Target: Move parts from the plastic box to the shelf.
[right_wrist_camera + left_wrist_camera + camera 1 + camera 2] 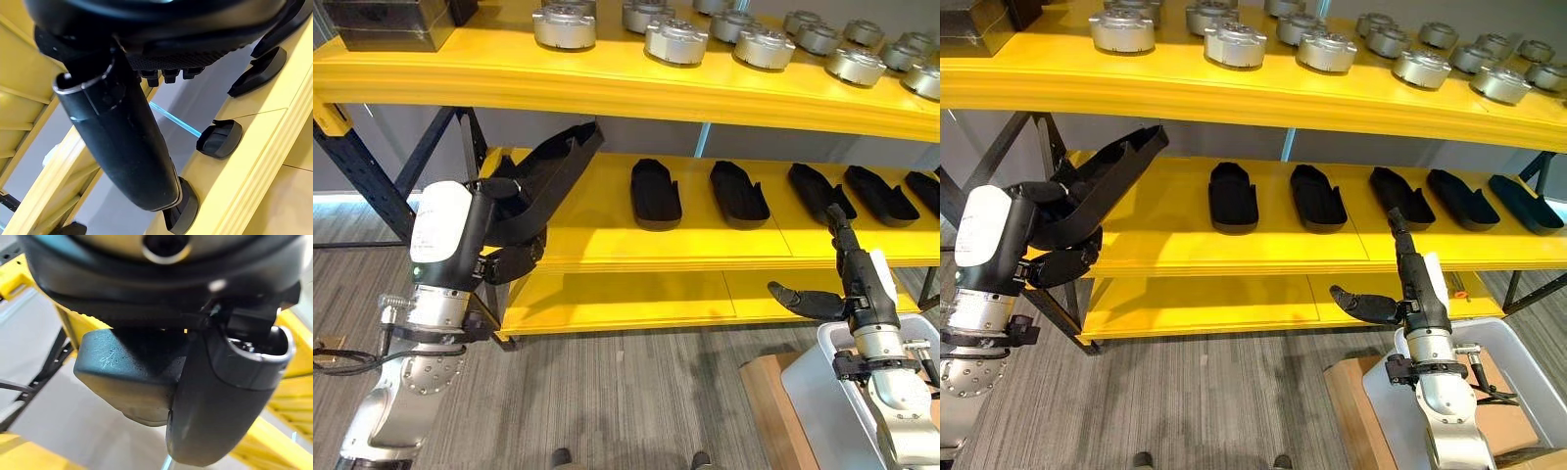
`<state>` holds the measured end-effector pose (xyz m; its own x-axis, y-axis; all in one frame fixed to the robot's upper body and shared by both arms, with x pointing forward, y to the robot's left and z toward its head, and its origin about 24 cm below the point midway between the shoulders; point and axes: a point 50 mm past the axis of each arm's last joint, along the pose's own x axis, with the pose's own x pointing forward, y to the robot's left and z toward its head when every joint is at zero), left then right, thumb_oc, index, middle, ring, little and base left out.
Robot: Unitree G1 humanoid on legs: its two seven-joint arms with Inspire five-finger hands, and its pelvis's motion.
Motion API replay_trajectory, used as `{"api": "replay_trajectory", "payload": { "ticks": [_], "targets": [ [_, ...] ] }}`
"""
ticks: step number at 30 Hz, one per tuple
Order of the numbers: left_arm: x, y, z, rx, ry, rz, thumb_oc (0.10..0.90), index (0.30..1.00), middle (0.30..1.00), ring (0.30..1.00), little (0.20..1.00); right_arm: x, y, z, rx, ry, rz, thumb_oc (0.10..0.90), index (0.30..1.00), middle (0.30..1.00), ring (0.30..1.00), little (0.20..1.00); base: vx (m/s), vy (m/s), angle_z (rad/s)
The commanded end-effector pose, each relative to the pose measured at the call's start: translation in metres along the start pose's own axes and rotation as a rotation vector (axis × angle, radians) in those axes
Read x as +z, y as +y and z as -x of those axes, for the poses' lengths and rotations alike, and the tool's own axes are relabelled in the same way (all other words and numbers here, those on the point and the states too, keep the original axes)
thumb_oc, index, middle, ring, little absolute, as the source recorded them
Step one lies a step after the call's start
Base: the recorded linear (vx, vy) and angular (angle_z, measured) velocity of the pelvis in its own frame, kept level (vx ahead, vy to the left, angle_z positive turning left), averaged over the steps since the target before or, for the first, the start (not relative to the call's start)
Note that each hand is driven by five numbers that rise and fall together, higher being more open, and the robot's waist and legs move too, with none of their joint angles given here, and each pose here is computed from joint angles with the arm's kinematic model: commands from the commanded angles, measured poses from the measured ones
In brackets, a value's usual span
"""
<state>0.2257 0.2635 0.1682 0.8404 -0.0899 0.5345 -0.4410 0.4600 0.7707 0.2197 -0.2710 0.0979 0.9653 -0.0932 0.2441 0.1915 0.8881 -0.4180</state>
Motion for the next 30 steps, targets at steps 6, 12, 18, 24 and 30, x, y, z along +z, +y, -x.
{"api": "replay_trajectory", "payload": {
  "ticks": [6, 12, 18, 24, 30],
  "targets": [
    [0.005, 0.034, -0.063, 0.303, -0.099, -0.126, 0.4, 0.3, 0.3, 0.3, 0.3, 0.059, -0.019, -0.038, -0.04, -0.318, 0.03, 0.9, 1.0, 1.0, 1.0, 1.0, -0.14, 0.014, -0.01],
    [-0.006, 0.046, -0.089, 0.385, -0.052, -0.25, 0.4, 0.3, 0.3, 0.3, 0.3, 0.066, -0.015, -0.046, -0.025, -0.349, 0.022, 0.9, 1.0, 1.0, 1.0, 1.0, -0.08, -0.004, -0.16],
    [-0.009, 0.061, -0.124, 0.403, -0.034, -0.377, 0.4, 0.3, 0.3, 0.3, 0.3, 0.07, -0.013, -0.049, 0.0, -0.364, 0.02, 0.9, 1.0, 1.0, 1.0, 1.0, -0.02, -0.008, -0.12],
    [-0.009, 0.075, -0.141, 0.413, -0.02, -0.463, 0.4, 0.3, 0.3, 0.3, 0.3, 0.069, -0.012, -0.048, 0.029, -0.359, 0.032, 0.9, 1.0, 1.0, 1.0, 1.0, 0.0, 0.007, -0.05],
    [0.0, 0.081, -0.165, 0.388, -0.035, -0.542, 0.4, 0.3, 0.3, 0.3, 0.3, 0.071, -0.004, -0.052, 0.084, -0.362, 0.033, 0.9, 1.0, 1.0, 1.0, 1.0, 0.02, -0.004, 0.12]
  ]
}}
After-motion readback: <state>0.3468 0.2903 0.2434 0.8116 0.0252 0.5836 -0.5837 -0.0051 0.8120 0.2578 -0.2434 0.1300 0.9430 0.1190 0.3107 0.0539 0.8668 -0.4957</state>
